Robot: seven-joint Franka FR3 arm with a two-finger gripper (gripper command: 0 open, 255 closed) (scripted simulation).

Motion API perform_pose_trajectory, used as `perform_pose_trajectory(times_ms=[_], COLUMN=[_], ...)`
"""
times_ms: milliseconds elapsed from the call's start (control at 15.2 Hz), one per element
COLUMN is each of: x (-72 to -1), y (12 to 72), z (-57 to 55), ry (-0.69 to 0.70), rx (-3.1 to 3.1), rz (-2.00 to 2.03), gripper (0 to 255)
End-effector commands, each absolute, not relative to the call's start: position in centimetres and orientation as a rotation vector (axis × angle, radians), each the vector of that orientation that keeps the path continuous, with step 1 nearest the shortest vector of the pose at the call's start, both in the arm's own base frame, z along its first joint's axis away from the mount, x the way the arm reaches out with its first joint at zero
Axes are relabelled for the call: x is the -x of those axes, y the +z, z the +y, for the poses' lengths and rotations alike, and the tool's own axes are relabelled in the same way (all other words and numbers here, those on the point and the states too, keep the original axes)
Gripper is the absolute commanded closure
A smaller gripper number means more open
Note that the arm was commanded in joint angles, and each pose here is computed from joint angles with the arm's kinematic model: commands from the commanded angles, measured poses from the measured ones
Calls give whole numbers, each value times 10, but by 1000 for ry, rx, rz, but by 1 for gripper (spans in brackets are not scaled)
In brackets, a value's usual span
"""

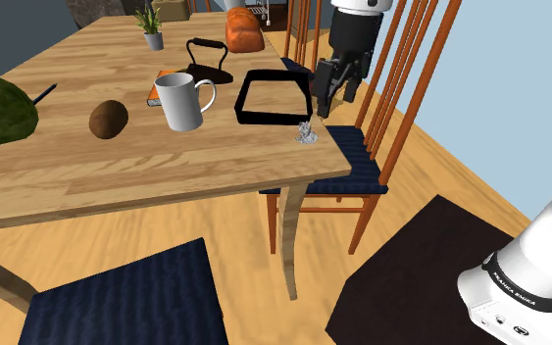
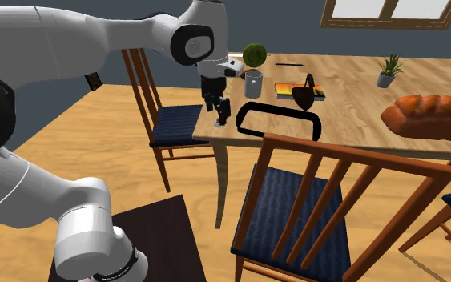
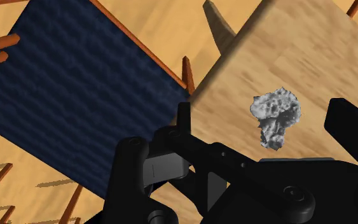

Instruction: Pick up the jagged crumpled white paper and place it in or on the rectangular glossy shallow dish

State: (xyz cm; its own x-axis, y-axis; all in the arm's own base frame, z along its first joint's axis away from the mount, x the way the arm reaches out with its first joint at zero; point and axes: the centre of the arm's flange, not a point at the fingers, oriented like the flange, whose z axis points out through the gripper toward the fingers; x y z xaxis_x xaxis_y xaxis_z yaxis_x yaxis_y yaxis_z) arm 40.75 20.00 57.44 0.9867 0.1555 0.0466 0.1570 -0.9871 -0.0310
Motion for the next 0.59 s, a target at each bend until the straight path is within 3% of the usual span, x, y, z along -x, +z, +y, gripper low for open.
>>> perform_pose_trajectory(times_ms=[0, 528], x=[-422, -434], y=[566, 529], z=[223, 241], ry=[-68, -68], rx=[3097, 3099], rz=[-234, -228], gripper=[0, 0])
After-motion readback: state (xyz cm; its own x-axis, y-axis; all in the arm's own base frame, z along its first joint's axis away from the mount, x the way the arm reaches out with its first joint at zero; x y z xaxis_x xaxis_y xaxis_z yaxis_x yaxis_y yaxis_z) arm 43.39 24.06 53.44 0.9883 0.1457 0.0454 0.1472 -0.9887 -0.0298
